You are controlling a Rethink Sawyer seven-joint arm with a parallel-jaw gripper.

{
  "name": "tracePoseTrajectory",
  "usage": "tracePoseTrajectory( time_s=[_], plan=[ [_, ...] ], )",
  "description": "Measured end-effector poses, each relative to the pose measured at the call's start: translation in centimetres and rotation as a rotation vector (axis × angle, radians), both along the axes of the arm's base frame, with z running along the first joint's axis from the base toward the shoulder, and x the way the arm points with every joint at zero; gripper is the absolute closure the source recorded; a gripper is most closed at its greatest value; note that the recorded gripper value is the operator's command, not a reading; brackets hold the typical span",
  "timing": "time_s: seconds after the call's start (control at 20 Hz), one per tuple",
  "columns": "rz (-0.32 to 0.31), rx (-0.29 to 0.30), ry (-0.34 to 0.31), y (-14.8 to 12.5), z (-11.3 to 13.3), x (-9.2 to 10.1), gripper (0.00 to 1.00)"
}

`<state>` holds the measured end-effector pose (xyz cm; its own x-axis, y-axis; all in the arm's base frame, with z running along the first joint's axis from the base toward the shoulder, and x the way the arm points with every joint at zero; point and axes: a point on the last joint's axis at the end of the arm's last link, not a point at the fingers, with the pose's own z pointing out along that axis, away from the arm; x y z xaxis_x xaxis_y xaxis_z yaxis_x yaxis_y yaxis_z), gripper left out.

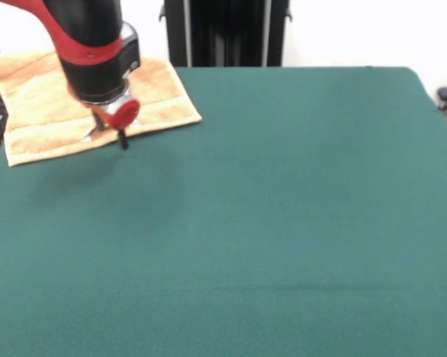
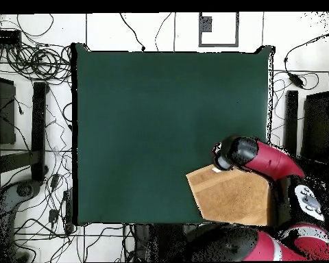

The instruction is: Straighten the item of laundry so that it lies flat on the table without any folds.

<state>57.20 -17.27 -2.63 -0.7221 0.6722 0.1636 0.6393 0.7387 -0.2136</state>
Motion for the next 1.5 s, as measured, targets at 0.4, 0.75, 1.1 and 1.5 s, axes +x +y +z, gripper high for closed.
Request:
tracePoseTrajectory(
  time_s=[0.4, 0.75, 1.1, 1.5],
  plan=[
    [0.012, 0.049, 0.208, 2.7, 4.0, 0.5, 0.0],
    [-0.002, 0.024, 0.163, 1.2, 6.5, 1.8, 0.0],
    [-0.009, 0.004, 0.11, 0.0, 7.0, 2.4, 0.0],
    [-0.025, -0.026, 0.028, -2.4, 6.7, 2.8, 0.0]
  ],
)
